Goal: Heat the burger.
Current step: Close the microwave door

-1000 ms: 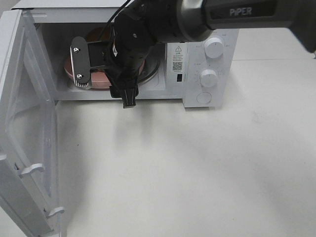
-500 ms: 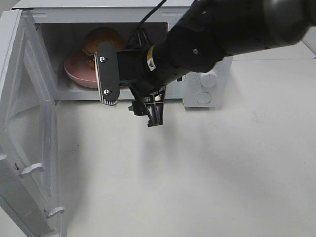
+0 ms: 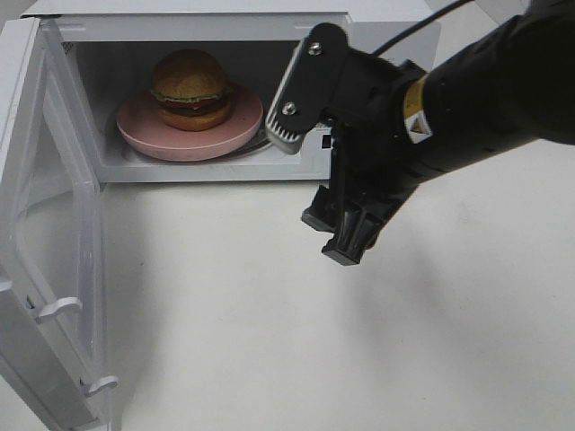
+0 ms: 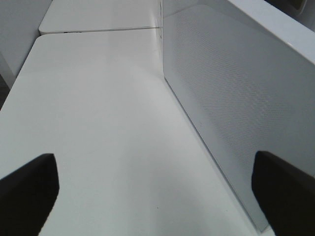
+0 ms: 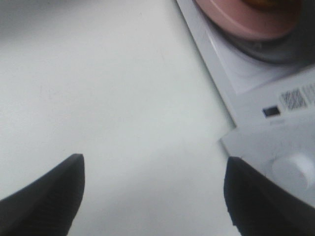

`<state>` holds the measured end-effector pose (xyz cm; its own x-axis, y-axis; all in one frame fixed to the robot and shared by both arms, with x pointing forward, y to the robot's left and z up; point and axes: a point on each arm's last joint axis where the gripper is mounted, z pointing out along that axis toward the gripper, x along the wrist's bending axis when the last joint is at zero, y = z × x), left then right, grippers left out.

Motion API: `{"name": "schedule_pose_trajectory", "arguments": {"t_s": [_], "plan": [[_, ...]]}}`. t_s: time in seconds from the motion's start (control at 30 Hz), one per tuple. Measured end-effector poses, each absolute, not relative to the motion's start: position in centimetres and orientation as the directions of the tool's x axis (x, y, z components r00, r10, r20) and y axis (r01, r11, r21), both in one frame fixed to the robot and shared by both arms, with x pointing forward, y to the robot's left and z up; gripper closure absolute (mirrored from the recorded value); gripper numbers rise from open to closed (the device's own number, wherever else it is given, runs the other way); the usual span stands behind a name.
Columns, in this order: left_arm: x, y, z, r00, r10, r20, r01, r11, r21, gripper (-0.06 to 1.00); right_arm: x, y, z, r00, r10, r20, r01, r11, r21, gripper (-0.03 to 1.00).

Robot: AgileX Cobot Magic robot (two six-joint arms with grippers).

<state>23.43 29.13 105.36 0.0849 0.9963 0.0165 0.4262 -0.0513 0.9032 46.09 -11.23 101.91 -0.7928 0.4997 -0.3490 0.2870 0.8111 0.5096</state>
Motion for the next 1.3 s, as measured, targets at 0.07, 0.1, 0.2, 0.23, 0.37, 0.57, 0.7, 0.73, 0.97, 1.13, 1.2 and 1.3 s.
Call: {"name": "schedule_pose_trajectory", "arguments": {"t_s": [0.07, 0.1, 0.2, 0.23, 0.37, 0.57, 0.7, 0.73, 0.97, 1.13, 1.2, 1.3], "plan": [[23.4, 29.1, 105.4, 0.085, 0.996, 0.016, 0.426, -0.051, 0.903, -0.04, 45.2, -12.2, 102.6, -0.755, 0.588, -0.289, 0.392, 0.759, 0.52, 0.21], [23.4, 29.1, 105.4, 0.085, 0.996, 0.016, 0.426, -0.051, 0.903, -0.04, 45.2, -12.2, 102.6, -0.755, 0.588, -0.289, 0.392, 0.759, 0.52, 0.21], [23.4, 29.1, 105.4, 0.085, 0.996, 0.016, 0.426, -0.051, 0.903, -0.04, 43.8, -13.7, 103.7, -0.681, 0.698, -0.22, 0.531, 0.678, 0.508, 0.21], [23.4, 29.1, 105.4, 0.085, 0.996, 0.016, 0.426, -0.051, 0.903, -0.04, 43.3, -14.3, 104.1, -0.659, 0.724, -0.206, 0.565, 0.656, 0.5, 0.21], [23.4, 29.1, 105.4, 0.085, 0.996, 0.016, 0.426, -0.051, 0.903, -0.04, 41.4, -16.1, 105.7, -0.603, 0.778, -0.173, 0.646, 0.605, 0.465, 0.21], [23.4, 29.1, 105.4, 0.085, 0.996, 0.016, 0.426, -0.051, 0.903, -0.04, 38.5, -18.5, 107.2, -0.569, 0.811, -0.133, 0.727, 0.572, 0.38, 0.21], [23.4, 29.1, 105.4, 0.085, 0.996, 0.016, 0.426, -0.051, 0.903, -0.04, 36.2, -20.3, 108.7, -0.56, 0.824, -0.091, 0.742, 0.547, 0.387, 0.21], [23.4, 29.1, 105.4, 0.085, 0.996, 0.016, 0.426, -0.051, 0.903, -0.04, 36.2, -20.3, 108.7, -0.56, 0.824, -0.091, 0.742, 0.547, 0.387, 0.21], [23.4, 29.1, 105.4, 0.085, 0.996, 0.016, 0.426, -0.051, 0.903, -0.04, 32.5, -23.4, 110.4, -0.55, 0.833, -0.052, 0.707, 0.498, 0.502, 0.21], [23.4, 29.1, 105.4, 0.085, 0.996, 0.016, 0.426, -0.051, 0.903, -0.04, 29.5, -26.6, 109.0, -0.511, 0.859, -0.037, 0.703, 0.443, 0.556, 0.21], [23.4, 29.1, 105.4, 0.085, 0.996, 0.016, 0.426, -0.051, 0.903, -0.04, 29.0, -27.3, 108.2, -0.465, 0.884, -0.037, 0.724, 0.404, 0.56, 0.21], [23.4, 29.1, 105.4, 0.085, 0.996, 0.016, 0.426, -0.051, 0.903, -0.04, 28.4, -28.4, 107.3, -0.375, 0.926, -0.037, 0.748, 0.326, 0.578, 0.21]]}}
